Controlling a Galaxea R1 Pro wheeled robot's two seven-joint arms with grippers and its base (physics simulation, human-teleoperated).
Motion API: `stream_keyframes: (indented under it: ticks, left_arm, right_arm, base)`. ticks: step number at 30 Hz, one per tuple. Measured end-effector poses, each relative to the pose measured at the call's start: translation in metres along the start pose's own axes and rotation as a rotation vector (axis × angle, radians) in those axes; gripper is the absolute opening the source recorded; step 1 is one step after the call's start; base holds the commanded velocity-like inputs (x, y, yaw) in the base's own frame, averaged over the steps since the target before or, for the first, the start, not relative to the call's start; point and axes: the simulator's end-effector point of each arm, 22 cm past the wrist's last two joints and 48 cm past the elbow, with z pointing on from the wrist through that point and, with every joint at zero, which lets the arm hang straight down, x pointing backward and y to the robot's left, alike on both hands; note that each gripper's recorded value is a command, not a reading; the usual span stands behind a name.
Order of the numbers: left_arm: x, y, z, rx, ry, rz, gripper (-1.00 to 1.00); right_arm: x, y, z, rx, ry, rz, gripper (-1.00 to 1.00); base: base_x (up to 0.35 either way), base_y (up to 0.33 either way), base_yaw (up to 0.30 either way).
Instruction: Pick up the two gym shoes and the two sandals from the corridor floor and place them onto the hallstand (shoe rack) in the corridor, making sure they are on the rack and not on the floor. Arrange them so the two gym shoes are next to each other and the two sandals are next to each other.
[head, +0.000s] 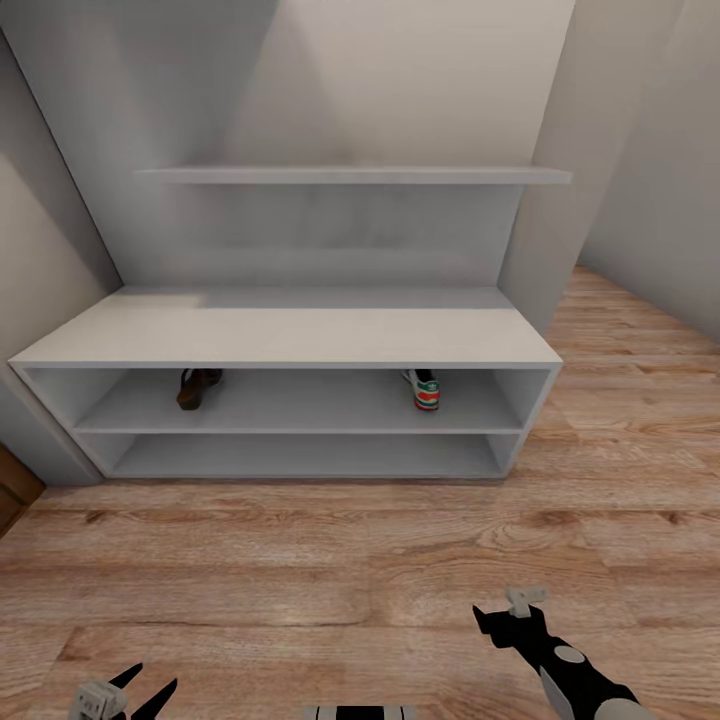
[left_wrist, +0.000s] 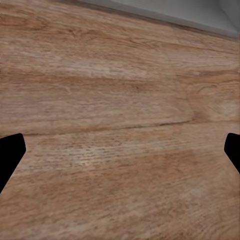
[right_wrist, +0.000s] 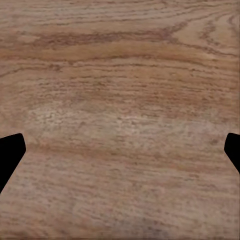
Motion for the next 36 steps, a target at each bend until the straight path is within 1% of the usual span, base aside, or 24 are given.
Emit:
stream_keyframes:
  ticks: [2,3,7,10,13,15,16,19,24,31,36]
  left_arm:
    - [0.0,0.0,0.0,-0.002,-0.001,-0.001,1.0]
    - [0.0,0.001,0.0,-0.005,-0.002,-0.003,1.0]
    - [0.0,0.001,0.0,-0.006,-0.003,-0.004,1.0]
    - [0.0,0.001,0.0,-0.006,-0.003,-0.005,1.0]
    - [0.0,0.001,0.0,-0.006,-0.003,-0.005,1.0]
    - [0.0,0.001,0.0,-0.006,-0.003,-0.004,1.0]
    - [0.0,0.001,0.0,-0.006,-0.002,-0.004,1.0]
    - [0.0,0.001,0.0,-0.006,-0.002,-0.004,1.0]
    - [0.0,0.001,0.0,-0.006,-0.002,-0.006,1.0]
    - [0.0,0.001,0.0,-0.006,-0.004,-0.007,1.0]
    - [-0.011,-0.003,-0.004,-0.007,-0.005,-0.008,1.0]
  right_arm:
    - [0.006,0.0,-0.001,0.001,0.008,0.001,1.0]
    - [0.039,0.002,-0.01,0.001,0.051,0.004,1.0]
    - [0.057,0.003,-0.016,0.003,0.074,0.008,1.0]
    - [0.061,0.002,-0.017,0.004,0.079,0.013,1.0]
    - [0.064,-0.001,-0.018,0.016,0.079,0.033,1.0]
    - [0.066,-0.006,-0.019,0.025,0.079,0.045,1.0]
    - [0.067,-0.012,-0.021,0.035,0.078,0.058,1.0]
    - [0.069,-0.02,-0.023,0.052,0.076,0.086,1.0]
    - [0.074,-0.025,-0.026,0.066,0.076,0.113,1.0]
    - [0.086,-0.027,-0.031,0.073,0.085,0.121,1.0]
    - [0.079,-0.034,-0.04,0.083,0.084,0.118,1.0]
  base:
    - [0.0,0.0,-0.006]
    - [0.0,0.0,-0.08]
    - [0.0,0.0,-0.164]
    - [0.0,0.0,-0.229]
    - [0.0,0.0,-0.253]
    - [0.0,0.0,-0.26]
    - [0.0,0.0,-0.262]
    - [0.0,0.0,-0.264]
    - [0.0,0.0,-0.266]
    - [0.0,0.0,-0.267]
    - [0.0,0.0,-0.268]
